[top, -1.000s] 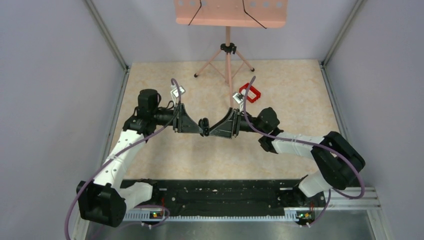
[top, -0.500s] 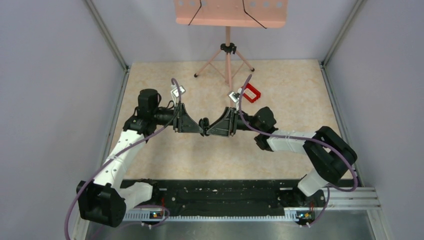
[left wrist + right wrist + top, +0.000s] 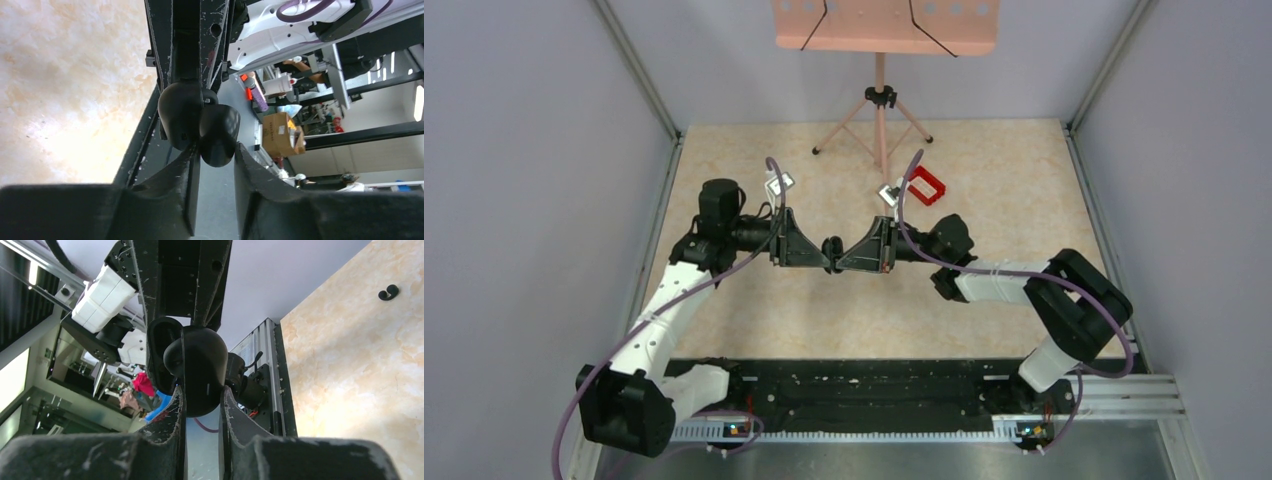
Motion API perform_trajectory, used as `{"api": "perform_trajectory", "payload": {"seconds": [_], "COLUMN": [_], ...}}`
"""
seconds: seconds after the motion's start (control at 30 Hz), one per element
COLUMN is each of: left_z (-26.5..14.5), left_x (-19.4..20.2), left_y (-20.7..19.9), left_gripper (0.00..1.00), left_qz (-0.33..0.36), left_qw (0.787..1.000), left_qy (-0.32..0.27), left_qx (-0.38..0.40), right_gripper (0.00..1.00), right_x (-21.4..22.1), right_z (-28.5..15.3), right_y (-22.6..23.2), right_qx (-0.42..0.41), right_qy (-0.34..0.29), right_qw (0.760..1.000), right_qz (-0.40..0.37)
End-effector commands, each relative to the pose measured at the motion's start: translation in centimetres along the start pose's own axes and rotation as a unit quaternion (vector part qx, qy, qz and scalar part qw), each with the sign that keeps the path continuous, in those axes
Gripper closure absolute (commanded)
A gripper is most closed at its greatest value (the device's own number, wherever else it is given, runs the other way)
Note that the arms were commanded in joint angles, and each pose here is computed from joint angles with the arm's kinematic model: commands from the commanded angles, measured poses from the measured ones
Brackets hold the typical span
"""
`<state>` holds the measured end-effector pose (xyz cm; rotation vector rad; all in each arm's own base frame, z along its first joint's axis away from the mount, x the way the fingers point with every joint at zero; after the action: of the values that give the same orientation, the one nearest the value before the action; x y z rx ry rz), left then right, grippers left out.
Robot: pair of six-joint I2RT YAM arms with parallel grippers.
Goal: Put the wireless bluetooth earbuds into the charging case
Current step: Pick up the left earbud from the corner of the board.
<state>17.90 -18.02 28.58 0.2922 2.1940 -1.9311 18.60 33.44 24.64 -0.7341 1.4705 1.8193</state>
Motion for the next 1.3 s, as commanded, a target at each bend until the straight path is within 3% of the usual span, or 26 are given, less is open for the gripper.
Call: {"api": "perform_trajectory", "payload": {"seconds": [0.0, 0.03, 0.1, 0.13, 0.27, 0.53, 0.73, 0.8, 0.87, 0.93, 1.0, 1.07, 1.17, 1.27], "left_z": [0.0, -0.1, -0.2, -0.3, -0.7, -1.2, -2.8, -4.5, -7.7, -11.2, -14.3, -16.1, -16.4, -17.2], "left_x": [-0.3, -0.4, -0.5, -0.5, -0.2, -0.9, -3.1, -4.2, -4.8, -4.6, -3.7, -3.1, -3.2, -3.8], "left_y": [-0.7, -0.5, -0.8, -1.0, -1.1, -0.5, 1.8, 3.6, 6.3, 8.4, 10.4, 12.1, 14.8, 17.5], "left_gripper": [0.54, 0.44, 0.09, 0.02, 0.01, 0.01, 0.01, 0.01, 0.01, 0.01, 0.01, 0.01, 0.07, 0.2], "left_qz": [0.036, 0.039, 0.045, 0.049, 0.05, 0.058, 0.042, 0.006, -0.041, -0.078, -0.112, -0.137, -0.159, -0.197], "left_qw": [0.999, 0.999, 0.998, 0.998, 0.996, 0.989, 0.96, 0.923, 0.849, 0.762, 0.676, 0.621, 0.605, 0.583], "left_qy": [-0.012, -0.019, -0.025, -0.025, -0.041, -0.089, -0.186, -0.254, -0.341, -0.407, -0.423, -0.414, -0.408, -0.423], "left_qx": [-0.001, -0.012, -0.026, -0.03, -0.058, -0.102, -0.206, -0.289, -0.401, -0.497, -0.593, -0.651, -0.665, -0.665], "right_gripper": [1.0, 1.0, 1.0, 1.0, 1.0, 1.0, 1.0, 1.0, 1.0, 1.0, 1.0, 1.0, 1.0, 1.0], "right_x": [-1.6, -1.6, -1.6, -1.7, -1.8, -1.8, -1.9, -1.8, -1.5, -1.4, -1.3, -1.2, -1.4, -1.5], "right_z": [0.7, 0.4, -0.6, -1.2, -3.8, -5.2, -6.4, -7.1, -7.8, -8.2, -8.4, -8.5, -8.6, -8.6], "right_y": [0.7, 0.3, -0.5, -1.0, -2.0, -2.3, -2.7, -3.0, -2.9, -2.7, -2.4, -2.1, -1.7, -1.5], "right_qx": [-0.007, 0.006, 0.035, 0.05, 0.104, 0.19, 0.256, 0.288, 0.308, 0.315, 0.317, 0.317, 0.314, 0.312], "right_qy": [-0.029, -0.033, -0.041, -0.046, -0.053, -0.003, 0.034, 0.047, 0.055, 0.058, 0.061, 0.062, 0.061, 0.062], "right_qw": [0.999, 0.999, 0.998, 0.998, 0.993, 0.981, 0.964, 0.954, 0.947, 0.944, 0.943, 0.943, 0.944, 0.944], "right_qz": [-0.029, -0.024, -0.012, -0.01, -0.007, -0.047, -0.07, -0.071, -0.074, -0.077, -0.078, -0.078, -0.081, -0.084]}}
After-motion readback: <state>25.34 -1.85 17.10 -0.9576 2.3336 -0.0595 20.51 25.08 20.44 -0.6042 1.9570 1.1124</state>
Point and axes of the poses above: each gripper's point midway between its finger pads, its own z axis out along the fingers, its own y axis along the line the jaws close on, x = y × z, the point moved 4 cm from there along -z, back along the fingers, and after that the axes turned 15 degrees about -z, right-handed, at the moved point
